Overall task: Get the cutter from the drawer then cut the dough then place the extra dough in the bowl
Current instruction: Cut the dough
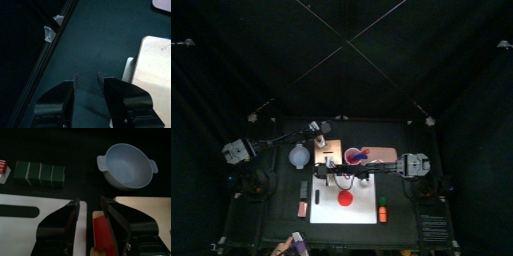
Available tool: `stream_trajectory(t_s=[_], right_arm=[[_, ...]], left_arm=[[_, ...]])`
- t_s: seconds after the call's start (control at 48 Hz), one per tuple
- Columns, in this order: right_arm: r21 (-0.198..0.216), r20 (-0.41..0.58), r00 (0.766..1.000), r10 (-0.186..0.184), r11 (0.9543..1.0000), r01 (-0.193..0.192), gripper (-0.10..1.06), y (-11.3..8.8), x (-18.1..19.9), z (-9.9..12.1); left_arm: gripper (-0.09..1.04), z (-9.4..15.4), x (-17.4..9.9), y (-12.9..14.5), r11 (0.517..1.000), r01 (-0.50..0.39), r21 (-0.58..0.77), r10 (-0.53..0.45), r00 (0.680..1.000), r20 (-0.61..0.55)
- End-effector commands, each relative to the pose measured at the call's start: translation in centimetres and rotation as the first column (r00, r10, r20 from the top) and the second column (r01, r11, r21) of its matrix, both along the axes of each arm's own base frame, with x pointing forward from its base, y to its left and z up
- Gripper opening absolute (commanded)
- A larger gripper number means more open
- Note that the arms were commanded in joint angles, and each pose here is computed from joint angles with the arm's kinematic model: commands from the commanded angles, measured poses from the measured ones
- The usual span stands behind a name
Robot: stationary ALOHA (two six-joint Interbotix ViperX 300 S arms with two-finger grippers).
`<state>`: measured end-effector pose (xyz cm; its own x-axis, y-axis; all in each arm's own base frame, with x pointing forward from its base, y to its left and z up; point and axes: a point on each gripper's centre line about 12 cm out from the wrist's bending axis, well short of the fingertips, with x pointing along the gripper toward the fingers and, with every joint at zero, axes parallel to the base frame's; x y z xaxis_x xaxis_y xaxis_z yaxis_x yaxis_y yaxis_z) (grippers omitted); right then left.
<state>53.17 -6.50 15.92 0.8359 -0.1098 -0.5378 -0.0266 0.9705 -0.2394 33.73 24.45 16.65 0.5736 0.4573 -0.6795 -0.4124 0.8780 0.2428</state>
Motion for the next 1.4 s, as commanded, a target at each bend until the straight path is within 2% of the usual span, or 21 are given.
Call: stream_trajectory(t_s=[0.021, 0.229, 0.354, 0.396, 0.5, 0.583, 0.646, 0.708, 0.75, 0.875, 0.896, 0.958, 0.979, 1.062, 1.104, 1.125, 1.188, 1.271, 1.396], right_arm=[[-0.004, 0.049, 0.999, -0.021, 0.9998, 0.021, 0.78, -1.2, 0.4, 2.0], [-0.001, 0.043, 0.999, -0.03, 0.9995, 0.03, 0.78, -1.5, 0.3, 1.8], [0.004, 0.067, 0.997, -0.024, 0.9997, 0.024, 0.78, -1.0, 0.4, 3.0], [0.007, 0.075, 0.997, -0.015, 0.9999, 0.015, 0.78, -0.3, 0.4, 3.6], [0.002, 0.051, 0.998, 0.03, 0.9995, -0.03, 0.78, 2.8, -0.8, 5.4], [0.015, -0.003, 0.999, 0.039, 0.9991, -0.039, 0.78, 4.4, -2.7, 6.2], [0.046, -0.05, 0.998, 0.035, 0.9984, -0.032, 0.78, 5.5, -4.7, 6.6], [0.086, -0.078, 0.997, 0.029, 0.996, -0.022, 0.78, 6.3, -6.5, 6.9], [0.122, -0.096, 0.995, 0.021, 0.9925, -0.009, 0.78, 6.7, -8.1, 7.2], [0.2, -0.135, 0.991, -0.003, 0.9793, 0.03, 0.78, 7.1, -12.0, 7.3], [0.214, -0.139, 0.99, -0.007, 0.9762, 0.037, 0.78, 7.1, -12.8, 7.3], [0.231, -0.166, 0.986, -0.016, 0.9715, 0.055, 0.78, 7.0, -14.9, 7.2], [0.234, -0.176, 0.984, -0.019, 0.9704, 0.061, 0.78, 7.0, -15.4, 7.2], [0.227, -0.241, 0.97, -0.02, 0.971, 0.076, 0.78, 6.9, -17.9, 6.7], [0.219, -0.288, 0.957, -0.03, 0.9709, 0.097, 0.78, 6.5, -19.0, 6.2], [0.218, -0.317, 0.947, -0.04, 0.9692, 0.114, 0.78, 6.2, -19.6, 5.9], [0.213, -0.376, 0.925, -0.055, 0.9662, 0.145, 0.78, 5.8, -20.9, 5.1], [0.202, -0.429, 0.901, -0.066, 0.9651, 0.167, 0.78, 5.4, -21.8, 4.2], [0.179, -0.447, 0.891, -0.086, 0.9666, 0.183, 0.78, 4.5, -22.2, 3.7]], left_arm=[[0.78, 1.4, 0.1, 1.0, 0.999, -0.016, 0.028, 0.015, 0.999, 0.047], [0.78, 2.5, -0.4, 1.8, 0.998, -0.036, 0.049, 0.032, 0.995, 0.09], [0.78, 3.3, -0.5, 1.9, 0.997, -0.04, 0.062, 0.033, 0.993, 0.114], [0.78, 3.9, -0.6, 1.9, 0.997, -0.044, 0.071, 0.035, 0.991, 0.128], [0.78, 6.0, -1.0, 1.6, 0.994, -0.046, 0.101, 0.027, 0.983, 0.181], [0.78, 8.0, -1.3, 1.0, 0.991, -0.05, 0.126, 0.017, 0.969, 0.248], [0.78, 9.1, -1.8, 0.4, 0.989, -0.051, 0.14, 0.008, 0.956, 0.294], [0.78, 9.9, -2.2, -0.4, 0.988, -0.052, 0.147, -0.002, 0.94, 0.342], [0.78, 10.2, -2.4, -1.5, 0.988, -0.039, 0.147, -0.02, 0.926, 0.377], [0.78, 10.7, -2.3, -4.7, 0.986, 0.019, 0.168, -0.094, 0.887, 0.452], [0.78, 10.8, -2.4, -5.4, 0.984, 0.033, 0.176, -0.114, 0.875, 0.471], [0.78, 11.0, -2.4, -7.3, 0.977, 0.075, 0.198, -0.169, 0.837, 0.521], [0.78, 11.2, -2.4, -7.9, 0.975, 0.085, 0.207, -0.186, 0.824, 0.535], [0.78, 11.1, -2.5, -10.0, 0.968, 0.123, 0.217, -0.231, 0.773, 0.591], [0.78, 11.0, -2.5, -10.8, 0.967, 0.136, 0.216, -0.243, 0.753, 0.611], [0.78, 10.9, -2.5, -11.2, 0.966, 0.143, 0.213, -0.248, 0.744, 0.621], [0.78, 10.6, -2.4, -12.3, 0.965, 0.166, 0.205, -0.26, 0.727, 0.635], [0.78, 10.1, -2.2, -14.1, 0.955, 0.215, 0.205, -0.297, 0.704, 0.646], [0.78, 9.1, -2.2, -17.0, 0.934, 0.294, 0.204, -0.354, 0.666, 0.656]])
